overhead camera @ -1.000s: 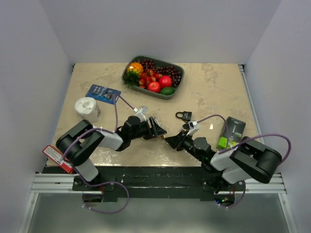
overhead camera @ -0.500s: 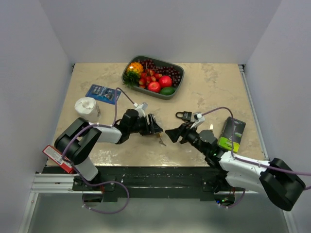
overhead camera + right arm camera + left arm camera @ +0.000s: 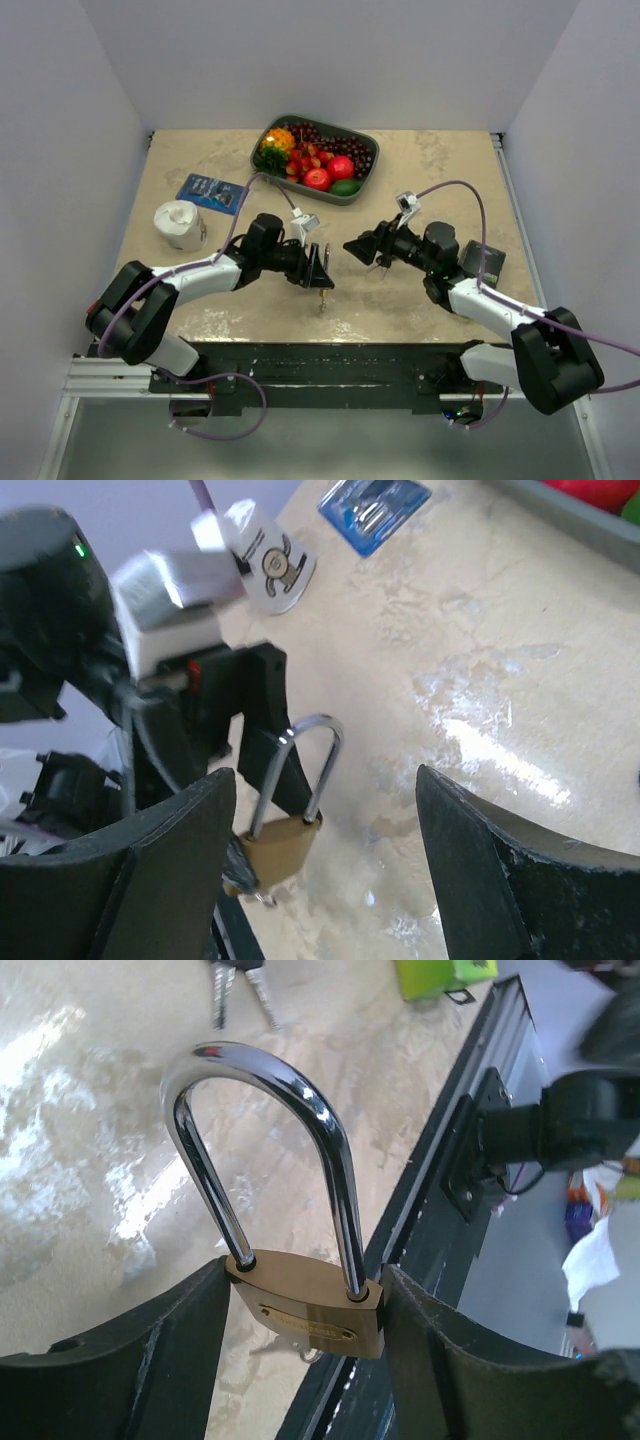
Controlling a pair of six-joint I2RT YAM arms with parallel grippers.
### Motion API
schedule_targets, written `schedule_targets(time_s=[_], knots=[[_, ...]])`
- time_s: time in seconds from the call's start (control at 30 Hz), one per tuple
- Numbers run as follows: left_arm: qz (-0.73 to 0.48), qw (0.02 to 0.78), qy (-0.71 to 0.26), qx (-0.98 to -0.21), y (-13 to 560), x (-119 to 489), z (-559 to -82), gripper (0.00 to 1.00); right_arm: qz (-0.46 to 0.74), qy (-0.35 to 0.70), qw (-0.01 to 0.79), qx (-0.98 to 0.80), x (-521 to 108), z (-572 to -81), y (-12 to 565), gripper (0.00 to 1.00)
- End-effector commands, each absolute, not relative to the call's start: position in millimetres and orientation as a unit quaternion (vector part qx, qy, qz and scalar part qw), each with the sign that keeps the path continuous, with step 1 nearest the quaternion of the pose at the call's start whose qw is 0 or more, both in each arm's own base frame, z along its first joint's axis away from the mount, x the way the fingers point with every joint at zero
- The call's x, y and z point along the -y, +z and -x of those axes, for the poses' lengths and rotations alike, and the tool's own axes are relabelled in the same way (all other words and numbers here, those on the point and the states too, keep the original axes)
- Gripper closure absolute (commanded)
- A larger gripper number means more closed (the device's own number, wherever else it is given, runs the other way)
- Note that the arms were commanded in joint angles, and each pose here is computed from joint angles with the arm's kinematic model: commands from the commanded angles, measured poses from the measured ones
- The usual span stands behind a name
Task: Unlock with the key
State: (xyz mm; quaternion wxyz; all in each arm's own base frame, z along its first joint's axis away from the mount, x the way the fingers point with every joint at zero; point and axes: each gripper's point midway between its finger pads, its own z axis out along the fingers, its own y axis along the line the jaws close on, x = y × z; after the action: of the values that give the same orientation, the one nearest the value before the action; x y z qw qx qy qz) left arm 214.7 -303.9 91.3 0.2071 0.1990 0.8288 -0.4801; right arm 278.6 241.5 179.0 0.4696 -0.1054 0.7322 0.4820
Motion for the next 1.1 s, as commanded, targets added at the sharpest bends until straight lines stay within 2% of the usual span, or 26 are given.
schedule_targets(time_s=[0.0,0.27,0.87,1.0,1.07], knots=[[-0.308,0.241,-0.512,-0.765,152.4,307.8,-208.9,1.00,0.180,0.532,0.472,-0.680,-255.8,-264.6,204.6,0.25],[-0.361,0.227,-0.550,-0.718,164.8,303.1,-185.5,1.00,0.245,0.602,0.454,-0.610,-268.0,-235.7,231.5,0.25],[-0.382,0.207,-0.584,-0.686,168.5,302.1,-168.4,1.00,0.308,0.622,0.396,-0.601,-311.6,-222.7,224.3,0.28],[-0.376,0.215,-0.576,-0.693,166.7,301.9,-172.7,1.00,0.308,0.626,0.384,-0.605,-313.1,-218.5,219.5,0.34],[-0.372,0.218,-0.572,-0.698,165.9,300.9,-176.1,1.00,0.306,0.622,0.386,-0.608,-311.9,-219.9,217.6,0.40]])
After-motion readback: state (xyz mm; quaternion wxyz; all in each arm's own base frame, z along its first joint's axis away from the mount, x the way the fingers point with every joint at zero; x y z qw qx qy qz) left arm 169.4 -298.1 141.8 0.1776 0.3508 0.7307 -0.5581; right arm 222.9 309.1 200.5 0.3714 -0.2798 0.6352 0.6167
